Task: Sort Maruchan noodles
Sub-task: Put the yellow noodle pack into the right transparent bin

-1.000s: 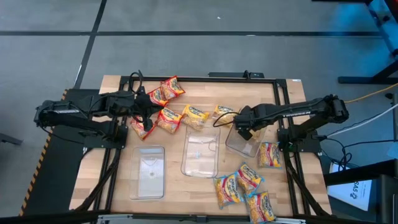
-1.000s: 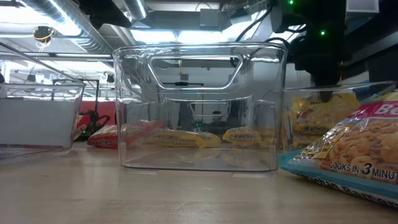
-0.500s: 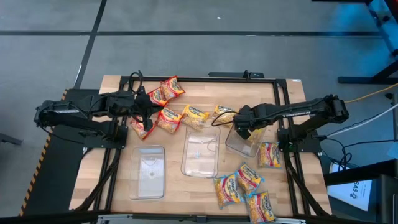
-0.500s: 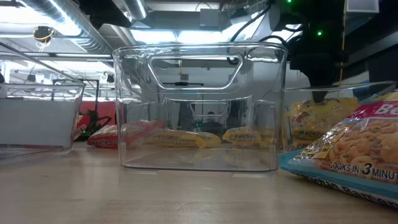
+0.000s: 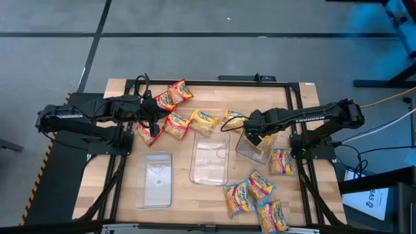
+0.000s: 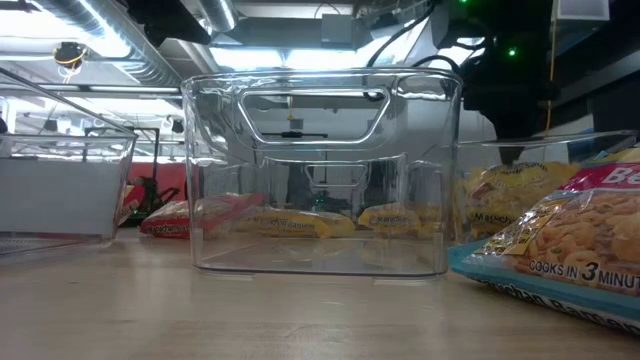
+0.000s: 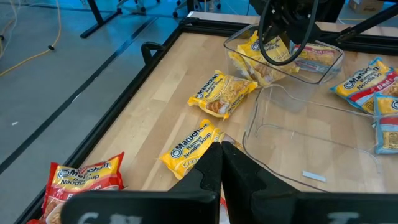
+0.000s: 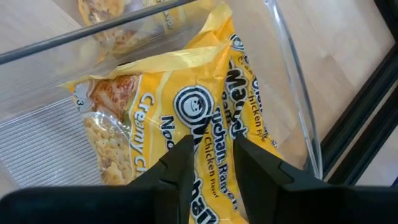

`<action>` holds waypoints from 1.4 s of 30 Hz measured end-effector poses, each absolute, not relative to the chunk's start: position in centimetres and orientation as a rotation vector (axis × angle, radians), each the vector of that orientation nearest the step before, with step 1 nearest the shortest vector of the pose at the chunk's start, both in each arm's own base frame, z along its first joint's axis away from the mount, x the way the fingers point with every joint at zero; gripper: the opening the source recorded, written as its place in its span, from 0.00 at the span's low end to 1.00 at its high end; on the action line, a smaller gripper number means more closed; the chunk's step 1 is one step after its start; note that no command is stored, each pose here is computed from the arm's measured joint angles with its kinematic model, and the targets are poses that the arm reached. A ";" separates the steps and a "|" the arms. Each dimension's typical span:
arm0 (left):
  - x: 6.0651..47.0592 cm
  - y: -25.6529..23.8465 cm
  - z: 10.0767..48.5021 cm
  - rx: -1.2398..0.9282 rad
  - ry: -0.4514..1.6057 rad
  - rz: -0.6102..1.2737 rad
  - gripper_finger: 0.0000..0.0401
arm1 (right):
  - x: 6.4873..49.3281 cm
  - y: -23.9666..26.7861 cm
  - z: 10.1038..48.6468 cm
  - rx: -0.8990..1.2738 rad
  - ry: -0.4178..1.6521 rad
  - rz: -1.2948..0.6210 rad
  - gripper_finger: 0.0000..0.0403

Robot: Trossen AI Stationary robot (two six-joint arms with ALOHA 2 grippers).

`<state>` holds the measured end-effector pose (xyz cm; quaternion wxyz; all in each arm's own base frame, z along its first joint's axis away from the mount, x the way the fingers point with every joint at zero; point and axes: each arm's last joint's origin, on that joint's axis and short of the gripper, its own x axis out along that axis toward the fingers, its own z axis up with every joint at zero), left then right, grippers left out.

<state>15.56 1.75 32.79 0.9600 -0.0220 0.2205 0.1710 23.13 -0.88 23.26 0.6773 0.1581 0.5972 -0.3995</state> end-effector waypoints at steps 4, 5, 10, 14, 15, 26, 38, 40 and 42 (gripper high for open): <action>15.6 1.7 32.8 -0.045 0.447 0.346 0.00 | 23.2 -0.9 23.3 0.339 1.333 -0.897 0.28; 15.6 1.7 32.8 -0.044 0.447 0.346 0.00 | 23.2 -0.9 23.3 0.340 1.328 -0.896 0.28; 15.6 1.7 32.8 -0.045 0.447 0.347 0.00 | 23.3 -1.0 23.3 0.325 1.317 -0.907 0.28; 15.6 1.7 32.8 -0.045 0.447 0.347 0.00 | 23.3 -1.1 23.4 0.286 1.291 -0.939 0.28; 15.6 1.7 32.8 -0.045 0.447 0.346 0.00 | 23.3 -1.2 23.4 0.274 1.281 -0.952 0.28; 15.6 1.7 32.8 -0.045 0.447 0.346 0.00 | 26.2 -3.3 28.8 0.256 0.982 -0.968 0.27; 15.4 1.9 32.9 -0.032 0.440 0.405 0.00 | 29.7 -8.6 40.2 0.142 0.378 -0.780 0.27; 15.4 1.9 32.9 -0.033 0.440 0.405 0.00 | 29.7 -10.1 40.5 0.145 0.338 -0.749 0.27; 15.4 1.9 32.9 -0.032 0.440 0.405 0.00 | 29.8 -12.0 40.0 0.180 0.349 -0.725 0.27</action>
